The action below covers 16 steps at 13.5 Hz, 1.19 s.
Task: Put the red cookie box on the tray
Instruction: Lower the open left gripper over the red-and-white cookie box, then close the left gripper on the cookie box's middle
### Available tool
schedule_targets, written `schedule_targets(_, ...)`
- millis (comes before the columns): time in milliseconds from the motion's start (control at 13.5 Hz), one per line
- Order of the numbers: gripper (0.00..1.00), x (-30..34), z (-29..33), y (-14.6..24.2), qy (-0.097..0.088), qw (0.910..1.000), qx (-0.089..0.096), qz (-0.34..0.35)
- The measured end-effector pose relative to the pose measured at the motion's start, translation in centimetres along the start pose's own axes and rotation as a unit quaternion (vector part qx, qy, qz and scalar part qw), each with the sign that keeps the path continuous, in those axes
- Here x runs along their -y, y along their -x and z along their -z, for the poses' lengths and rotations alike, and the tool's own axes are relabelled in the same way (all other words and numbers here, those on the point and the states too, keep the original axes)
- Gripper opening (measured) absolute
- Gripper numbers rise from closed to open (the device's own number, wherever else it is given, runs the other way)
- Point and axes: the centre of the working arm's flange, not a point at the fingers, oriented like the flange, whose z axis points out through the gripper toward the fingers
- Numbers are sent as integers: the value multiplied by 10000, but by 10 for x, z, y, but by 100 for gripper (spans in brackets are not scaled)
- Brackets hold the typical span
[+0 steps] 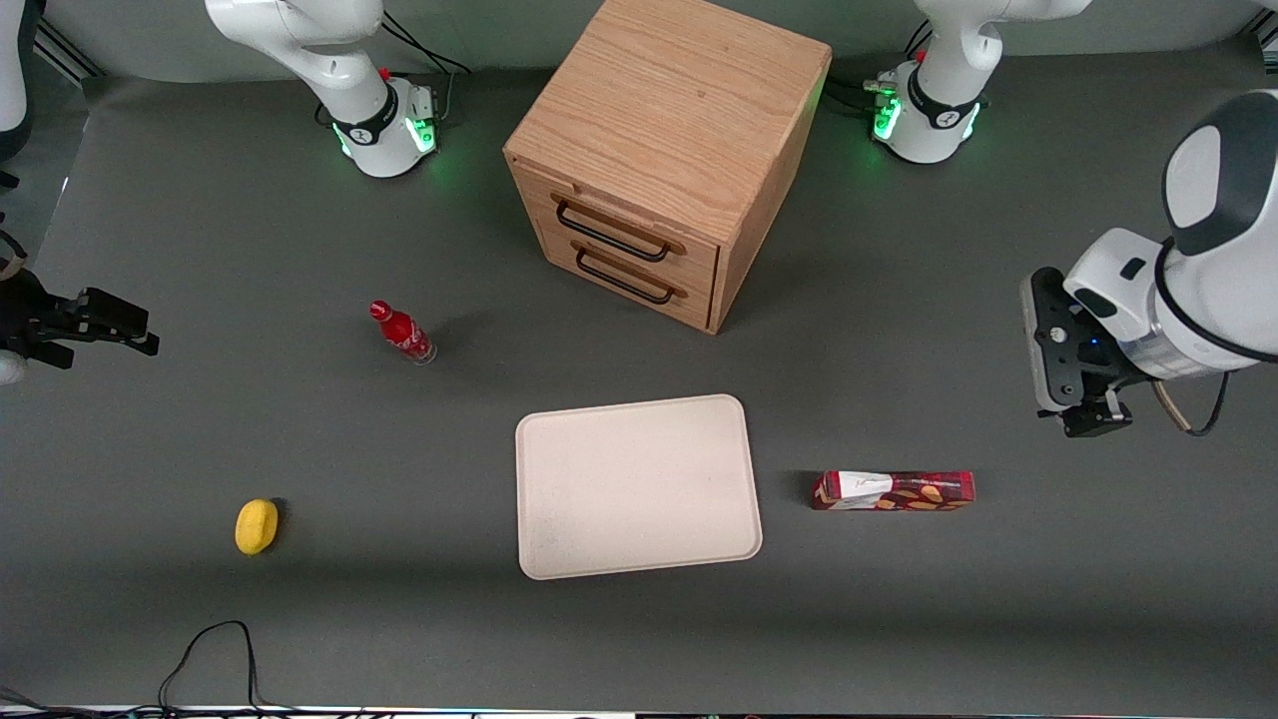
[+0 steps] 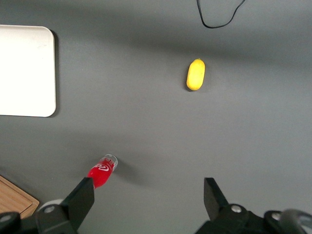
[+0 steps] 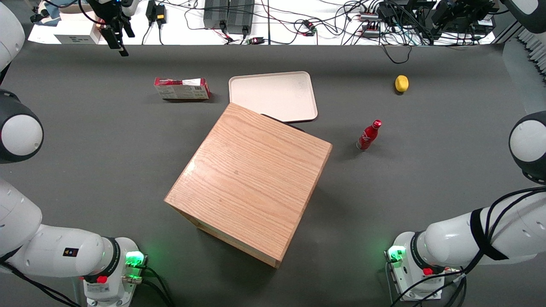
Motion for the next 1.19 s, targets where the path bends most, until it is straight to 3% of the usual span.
schedule_targets(222,100,7,-18,-26,49,9998,-13,-216)
schedule_targets(741,100,62,-110,-48,-238,9993,-103,-254)
schedule_targets(889,100,72,-143,-49,-119,9998,-98,-130)
schedule_targets(1185,100,83,-200,-69,-117,9999,-38,-1)
